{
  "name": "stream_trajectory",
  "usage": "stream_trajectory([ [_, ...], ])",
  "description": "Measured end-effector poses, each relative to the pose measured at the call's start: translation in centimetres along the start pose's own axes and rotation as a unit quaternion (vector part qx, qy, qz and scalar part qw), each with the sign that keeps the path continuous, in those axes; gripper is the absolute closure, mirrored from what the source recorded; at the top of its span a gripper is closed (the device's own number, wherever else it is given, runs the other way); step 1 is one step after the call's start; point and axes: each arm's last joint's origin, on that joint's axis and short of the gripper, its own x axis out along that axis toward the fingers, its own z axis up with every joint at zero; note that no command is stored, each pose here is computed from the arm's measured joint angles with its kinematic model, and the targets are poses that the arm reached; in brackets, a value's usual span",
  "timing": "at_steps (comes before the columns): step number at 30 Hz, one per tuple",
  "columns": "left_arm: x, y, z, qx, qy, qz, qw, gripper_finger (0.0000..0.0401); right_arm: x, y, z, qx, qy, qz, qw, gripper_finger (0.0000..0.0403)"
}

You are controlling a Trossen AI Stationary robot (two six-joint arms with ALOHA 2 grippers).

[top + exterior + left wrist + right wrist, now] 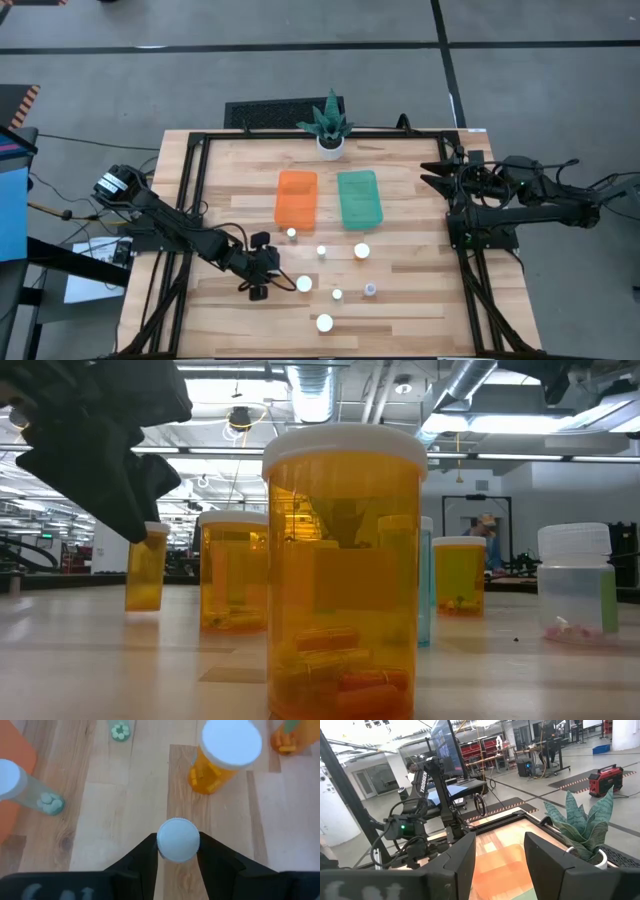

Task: Pick and place medicine bottles into bin by pill shape (circle, oval)
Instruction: Put the small orange pill bottle into the orange bin

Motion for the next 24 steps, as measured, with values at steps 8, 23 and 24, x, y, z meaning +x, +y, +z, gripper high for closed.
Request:
stream_trajectory([
  [8, -1.7, -0.5, 3.7, -0.031, -0.018, 0.01, 0.999, 0.0288, 0.0, 0.0, 0.0, -0.002, 0.0, 0.0, 1.0, 0.0226],
  [23, -5.7, 4.9, 9.3, -0.059, -0.001, 0.115, 0.992, 0.0279, 0.0, 0.0, 0.0, -0.004, 0.001, -0.001, 1.0, 0.0228],
  [24, -6.0, 5.6, 9.6, -0.065, -0.006, 0.126, 0.99, 0.0279, 0.0, 0.0, 0.0, -0.004, 0.001, -0.001, 1.0, 0.0227],
])
